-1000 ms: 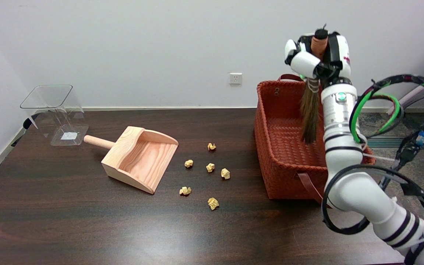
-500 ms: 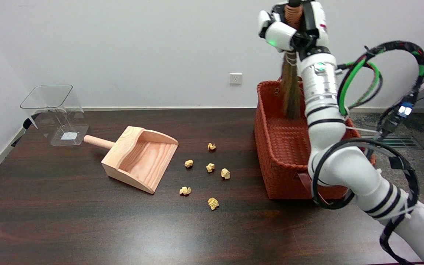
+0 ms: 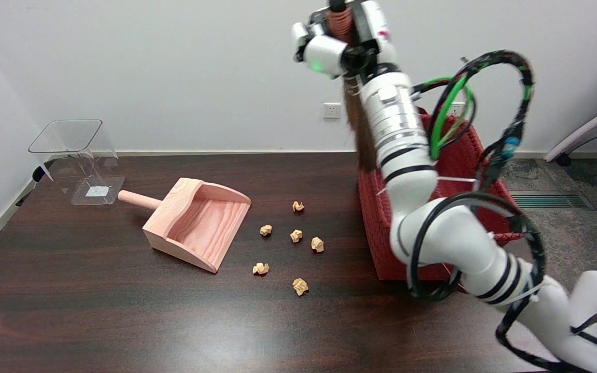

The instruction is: Pick up the broom in the basket.

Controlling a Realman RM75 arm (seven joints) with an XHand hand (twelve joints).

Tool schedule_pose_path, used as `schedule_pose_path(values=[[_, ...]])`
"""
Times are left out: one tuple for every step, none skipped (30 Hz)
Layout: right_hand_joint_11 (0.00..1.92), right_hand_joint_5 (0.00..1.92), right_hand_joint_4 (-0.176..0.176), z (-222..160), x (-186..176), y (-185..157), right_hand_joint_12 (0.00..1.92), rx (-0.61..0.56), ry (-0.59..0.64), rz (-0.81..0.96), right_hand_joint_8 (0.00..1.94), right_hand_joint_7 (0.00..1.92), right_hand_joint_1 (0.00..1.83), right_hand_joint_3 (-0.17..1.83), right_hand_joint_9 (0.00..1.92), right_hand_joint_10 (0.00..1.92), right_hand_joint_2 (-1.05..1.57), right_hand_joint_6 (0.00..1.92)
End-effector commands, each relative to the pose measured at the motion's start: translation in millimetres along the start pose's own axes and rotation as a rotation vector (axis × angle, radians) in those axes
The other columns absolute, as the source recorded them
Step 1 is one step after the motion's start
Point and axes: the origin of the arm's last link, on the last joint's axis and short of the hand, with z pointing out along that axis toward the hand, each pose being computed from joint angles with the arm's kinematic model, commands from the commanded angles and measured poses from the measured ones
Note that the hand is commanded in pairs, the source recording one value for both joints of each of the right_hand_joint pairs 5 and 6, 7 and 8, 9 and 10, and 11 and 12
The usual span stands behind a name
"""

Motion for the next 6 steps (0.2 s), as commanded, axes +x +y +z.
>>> schedule_pose_path(values=[[1.92, 1.92, 0.000, -51.1, -106.6, -18.0, 1.92, -0.070, -0.099, -0.041, 1.92, 1.92, 1.27, 0.80, 1.92, 1.92, 0.83, 1.92], [1.92, 1.92, 0.000, -53.0, -109.2, -17.5, 1.92, -0.076, -0.095, -0.043, 1.92, 1.92, 1.27, 0.80, 1.92, 1.92, 0.83, 1.92], [1.92, 1.92, 0.000, -55.3, -112.0, -16.2, 1.92, -0.083, -0.087, -0.048, 1.92, 1.92, 1.27, 0.80, 1.92, 1.92, 0.83, 1.92], [1.92, 1.92, 0.000, -56.9, -115.1, -16.3, 1.92, -0.090, -0.081, -0.043, 1.92, 1.92, 1.27, 0.79, 1.92, 1.92, 0.83, 1.92], [1.92, 1.92, 0.000, -58.5, -117.7, -16.5, 1.92, -0.095, -0.080, -0.040, 1.92, 1.92, 1.27, 0.79, 1.92, 1.92, 0.83, 1.92], [1.92, 1.92, 0.000, -60.8, -122.2, -16.9, 1.92, -0.102, -0.080, -0.039, 1.92, 1.92, 1.27, 0.79, 1.92, 1.92, 0.83, 1.92]])
